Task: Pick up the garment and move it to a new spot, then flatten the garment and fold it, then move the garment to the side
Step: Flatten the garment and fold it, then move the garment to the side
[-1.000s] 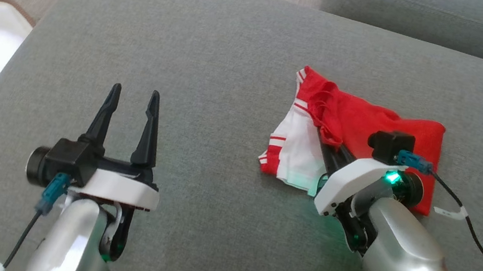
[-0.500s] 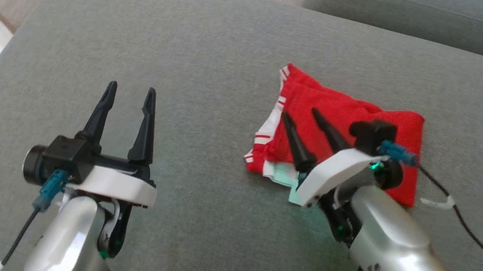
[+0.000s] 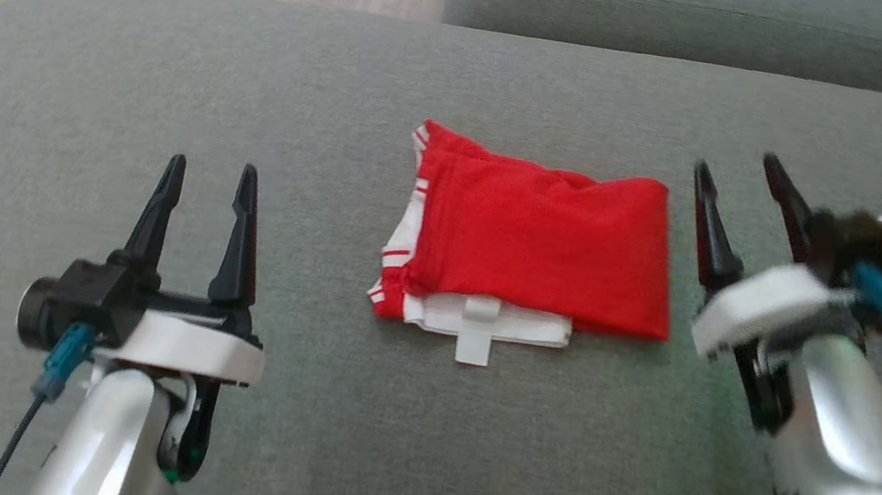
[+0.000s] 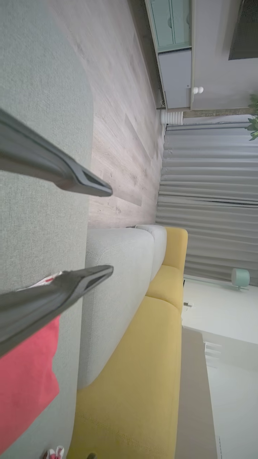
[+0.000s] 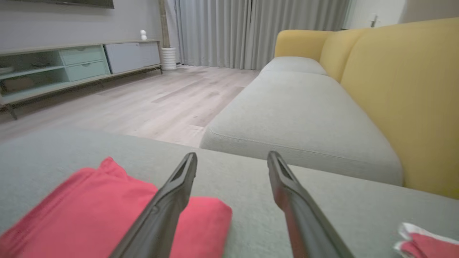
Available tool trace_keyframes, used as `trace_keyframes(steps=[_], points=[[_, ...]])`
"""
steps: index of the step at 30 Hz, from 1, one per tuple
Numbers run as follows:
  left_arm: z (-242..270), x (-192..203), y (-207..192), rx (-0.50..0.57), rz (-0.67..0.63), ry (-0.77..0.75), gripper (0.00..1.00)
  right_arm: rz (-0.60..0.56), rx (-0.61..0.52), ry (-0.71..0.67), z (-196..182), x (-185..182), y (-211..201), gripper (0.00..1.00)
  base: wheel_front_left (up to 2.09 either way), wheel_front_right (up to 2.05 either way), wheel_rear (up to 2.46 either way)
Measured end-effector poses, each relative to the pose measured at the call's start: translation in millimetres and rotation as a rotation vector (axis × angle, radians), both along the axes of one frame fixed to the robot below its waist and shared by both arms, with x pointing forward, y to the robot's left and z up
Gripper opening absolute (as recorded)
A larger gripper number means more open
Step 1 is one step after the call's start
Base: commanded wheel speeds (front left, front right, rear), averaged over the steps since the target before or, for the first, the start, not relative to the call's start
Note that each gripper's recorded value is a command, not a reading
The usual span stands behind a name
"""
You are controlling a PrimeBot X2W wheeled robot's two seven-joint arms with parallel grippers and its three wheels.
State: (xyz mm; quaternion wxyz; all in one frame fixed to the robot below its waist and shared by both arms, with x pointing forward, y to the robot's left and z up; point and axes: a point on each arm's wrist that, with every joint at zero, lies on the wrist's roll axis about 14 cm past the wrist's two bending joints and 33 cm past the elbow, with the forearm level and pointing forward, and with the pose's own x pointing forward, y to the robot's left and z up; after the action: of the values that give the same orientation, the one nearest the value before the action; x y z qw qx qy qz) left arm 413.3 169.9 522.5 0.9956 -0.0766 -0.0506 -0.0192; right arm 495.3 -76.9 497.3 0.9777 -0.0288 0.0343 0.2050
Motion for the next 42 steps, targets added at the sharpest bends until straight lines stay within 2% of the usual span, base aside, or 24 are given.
trace_keyframes(steps=[5, 13, 18, 31, 42], points=[[-6, 1, -15, 0.013, -0.042, 0.013, 1.0, -0.132, -0.046, -0.017, -18, -32, -46, 1.0, 0.0, 0.0, 0.0], [-26, -13, -22, 0.017, -0.061, 0.065, 1.0, -0.209, -0.019, -0.01, -28, -66, -63, 1.0, 0.0, 0.0, 0.0], [-33, -20, -22, 0.016, -0.058, 0.085, 1.0, -0.232, 0.048, 0.019, -36, -79, -65, 1.0, 0.0, 0.0, 0.0], [-30, -20, -19, 0.016, -0.046, 0.075, 1.0, -0.212, 0.054, 0.014, -35, -74, -58, 1.0, 0.0, 0.0, 0.0], [-32, -12, -20, 0.022, -0.05, 0.079, 1.0, -0.14, 0.031, 0.06, -42, -43, -30, 1.0, 0.0, 0.0, 0.0]])
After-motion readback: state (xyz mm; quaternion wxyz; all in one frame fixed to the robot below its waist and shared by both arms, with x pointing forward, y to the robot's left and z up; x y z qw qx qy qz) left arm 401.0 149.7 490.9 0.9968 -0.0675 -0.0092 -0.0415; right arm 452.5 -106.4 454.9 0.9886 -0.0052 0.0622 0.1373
